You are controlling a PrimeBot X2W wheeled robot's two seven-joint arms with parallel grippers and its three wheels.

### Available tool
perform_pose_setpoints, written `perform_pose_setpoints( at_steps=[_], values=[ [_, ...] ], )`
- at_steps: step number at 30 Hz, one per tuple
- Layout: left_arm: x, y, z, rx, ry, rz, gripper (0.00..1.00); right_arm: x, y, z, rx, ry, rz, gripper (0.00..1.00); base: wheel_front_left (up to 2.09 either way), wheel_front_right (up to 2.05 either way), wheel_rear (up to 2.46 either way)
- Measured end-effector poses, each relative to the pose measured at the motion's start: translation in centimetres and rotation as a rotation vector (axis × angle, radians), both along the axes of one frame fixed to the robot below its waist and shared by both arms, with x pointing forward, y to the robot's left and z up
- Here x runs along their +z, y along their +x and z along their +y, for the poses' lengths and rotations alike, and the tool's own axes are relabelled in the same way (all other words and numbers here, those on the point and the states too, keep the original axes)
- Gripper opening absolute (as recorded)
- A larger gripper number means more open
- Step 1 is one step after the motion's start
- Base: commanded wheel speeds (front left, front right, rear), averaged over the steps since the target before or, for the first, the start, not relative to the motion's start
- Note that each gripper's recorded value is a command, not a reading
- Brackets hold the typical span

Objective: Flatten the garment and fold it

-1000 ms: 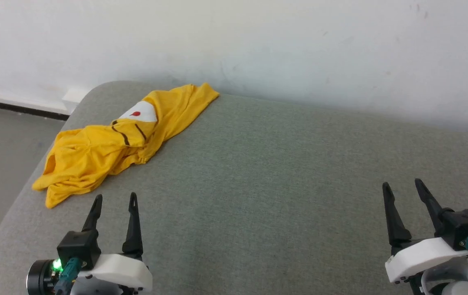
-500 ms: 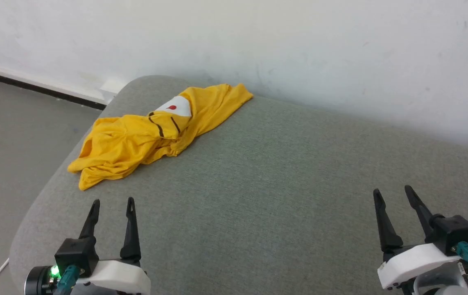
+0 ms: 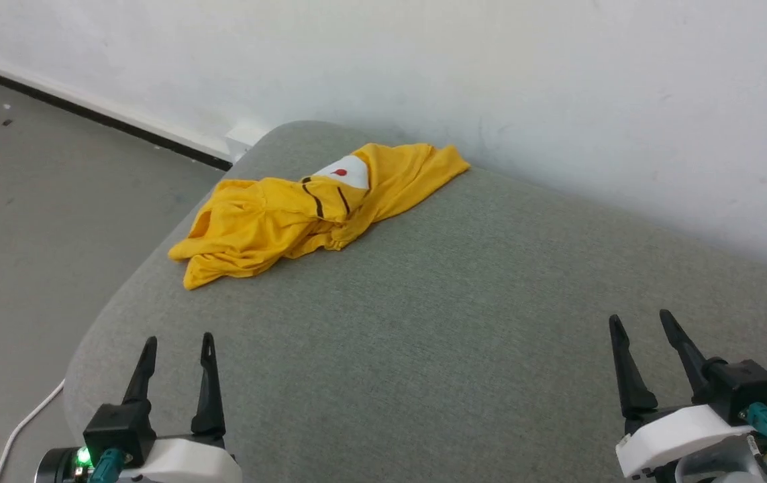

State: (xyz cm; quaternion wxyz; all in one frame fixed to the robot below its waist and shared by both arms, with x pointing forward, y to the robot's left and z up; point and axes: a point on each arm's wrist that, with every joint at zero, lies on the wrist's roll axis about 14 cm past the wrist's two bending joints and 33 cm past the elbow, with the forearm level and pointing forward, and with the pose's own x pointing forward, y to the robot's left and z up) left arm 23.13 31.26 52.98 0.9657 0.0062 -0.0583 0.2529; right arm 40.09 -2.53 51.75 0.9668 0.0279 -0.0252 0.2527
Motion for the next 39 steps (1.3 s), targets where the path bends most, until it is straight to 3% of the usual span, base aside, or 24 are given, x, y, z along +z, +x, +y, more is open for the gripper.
perform_pose_setpoints(
  at_steps=[39],
  values=[
    [-0.6,-8.1,3.4,0.229,-0.016,-0.052,1.00,-0.5,-0.4,6.8,0.182,0.034,-0.004,1.00,0.00,0.00,0.00]
  ],
)
